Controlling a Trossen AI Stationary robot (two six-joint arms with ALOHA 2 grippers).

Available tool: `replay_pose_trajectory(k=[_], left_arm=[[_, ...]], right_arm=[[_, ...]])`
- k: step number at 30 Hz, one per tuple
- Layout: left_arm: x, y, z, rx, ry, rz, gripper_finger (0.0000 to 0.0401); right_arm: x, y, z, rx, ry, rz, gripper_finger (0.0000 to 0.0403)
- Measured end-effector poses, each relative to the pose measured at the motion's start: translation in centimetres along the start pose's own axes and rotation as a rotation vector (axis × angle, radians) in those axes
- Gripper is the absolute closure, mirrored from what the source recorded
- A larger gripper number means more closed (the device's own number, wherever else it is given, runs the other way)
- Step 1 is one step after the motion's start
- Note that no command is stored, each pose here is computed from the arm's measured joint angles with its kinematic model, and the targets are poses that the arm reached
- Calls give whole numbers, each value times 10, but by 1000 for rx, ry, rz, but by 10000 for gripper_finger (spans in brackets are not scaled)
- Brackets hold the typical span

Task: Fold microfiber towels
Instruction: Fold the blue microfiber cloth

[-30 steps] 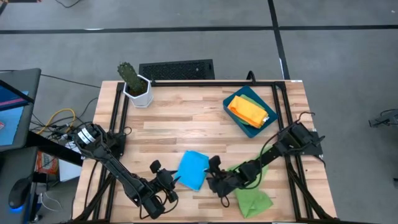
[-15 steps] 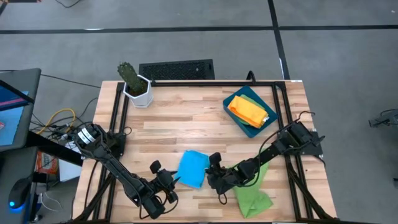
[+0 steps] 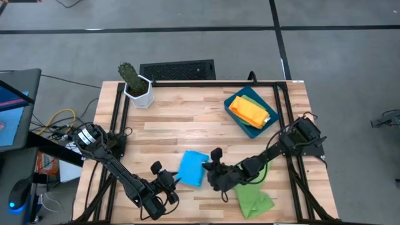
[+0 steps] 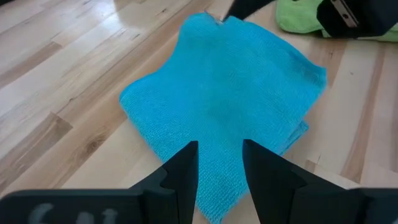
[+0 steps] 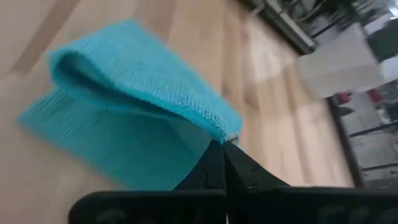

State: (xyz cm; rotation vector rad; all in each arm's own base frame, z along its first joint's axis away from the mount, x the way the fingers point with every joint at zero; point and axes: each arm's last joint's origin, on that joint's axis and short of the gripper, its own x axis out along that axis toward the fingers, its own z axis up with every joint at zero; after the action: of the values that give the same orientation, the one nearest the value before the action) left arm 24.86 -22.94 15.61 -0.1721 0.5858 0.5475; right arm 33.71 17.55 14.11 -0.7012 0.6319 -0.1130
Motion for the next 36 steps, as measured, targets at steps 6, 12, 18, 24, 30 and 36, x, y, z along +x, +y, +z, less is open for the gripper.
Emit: replay_pose_trajectory(k=[6, 12, 18, 24, 30, 36], left_arm=[[0, 0, 0, 0, -1, 0, 282], [0, 0, 0, -1, -10, 3, 282], [6, 5, -5, -46, -122, 16, 282], [33, 22, -18, -114, -134, 17, 282], [55, 28, -7, -60, -166, 25, 282], [77, 37, 7, 39, -56, 14, 282]], right_arm=[[23, 12, -14, -53, 42, -24, 392], [32, 23, -22, -62, 59, -47, 391], [32, 24, -23, -41, 61, -39, 389], [29, 29, -21, -28, 45, -31, 378], [30, 28, -22, 15, 46, -22, 372], [30, 29, -22, 37, 46, -5, 377]])
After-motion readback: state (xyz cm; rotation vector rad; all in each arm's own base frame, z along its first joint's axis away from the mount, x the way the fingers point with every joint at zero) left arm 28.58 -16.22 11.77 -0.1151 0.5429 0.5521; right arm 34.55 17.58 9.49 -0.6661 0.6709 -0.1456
